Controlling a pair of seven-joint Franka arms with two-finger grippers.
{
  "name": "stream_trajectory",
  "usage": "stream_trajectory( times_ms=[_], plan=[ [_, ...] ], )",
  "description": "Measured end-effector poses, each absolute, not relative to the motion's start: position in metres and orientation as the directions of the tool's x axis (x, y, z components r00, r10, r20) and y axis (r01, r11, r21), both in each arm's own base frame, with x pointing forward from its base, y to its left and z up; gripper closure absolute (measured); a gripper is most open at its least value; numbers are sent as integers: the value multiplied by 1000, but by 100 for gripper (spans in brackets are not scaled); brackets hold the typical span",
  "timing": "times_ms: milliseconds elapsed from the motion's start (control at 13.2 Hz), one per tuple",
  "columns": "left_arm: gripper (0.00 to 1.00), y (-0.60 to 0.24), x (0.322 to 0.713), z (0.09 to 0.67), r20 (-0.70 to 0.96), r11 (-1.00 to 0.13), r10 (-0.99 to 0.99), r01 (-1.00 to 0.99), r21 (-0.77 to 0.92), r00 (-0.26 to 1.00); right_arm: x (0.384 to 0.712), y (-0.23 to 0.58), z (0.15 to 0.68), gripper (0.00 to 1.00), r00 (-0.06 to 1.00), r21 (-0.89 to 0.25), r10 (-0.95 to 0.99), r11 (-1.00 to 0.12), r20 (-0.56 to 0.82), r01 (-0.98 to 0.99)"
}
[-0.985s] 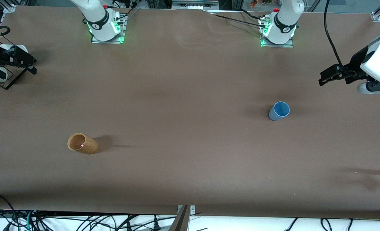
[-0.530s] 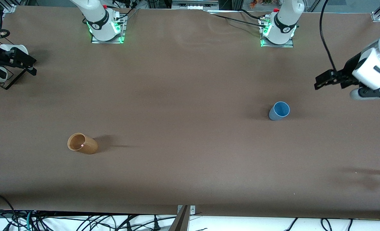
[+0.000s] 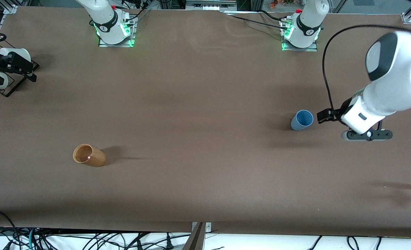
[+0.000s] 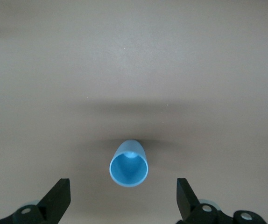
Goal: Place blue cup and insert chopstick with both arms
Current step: 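Move the left gripper down over the blue cup, then grasp the blue cup with the left gripper while the right gripper reaches the chopstick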
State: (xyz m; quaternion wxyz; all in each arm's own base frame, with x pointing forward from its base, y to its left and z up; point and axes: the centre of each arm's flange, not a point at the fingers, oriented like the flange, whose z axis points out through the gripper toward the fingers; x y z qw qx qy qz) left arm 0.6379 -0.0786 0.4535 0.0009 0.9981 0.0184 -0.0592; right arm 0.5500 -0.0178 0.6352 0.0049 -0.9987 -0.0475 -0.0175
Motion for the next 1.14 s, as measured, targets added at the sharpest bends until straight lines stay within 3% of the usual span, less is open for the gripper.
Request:
stream_trajectory(
  times_ms=[303, 606, 1136],
  plan=[
    [0, -80, 648, 362, -178, -1000, 23, 22, -9, 984, 548, -24, 633, 0, 996, -11, 85, -996, 14, 85],
    [0, -63, 617, 307, -112, -1000, -13, -13, 0, 994, 543, -22, 630, 0, 995, -16, 93, -996, -27, 93],
    [0, -18, 553, 293, -35, -996, -85, -85, -2, 996, 550, -8, 618, 0, 991, -16, 125, -992, -44, 124]
  ],
)
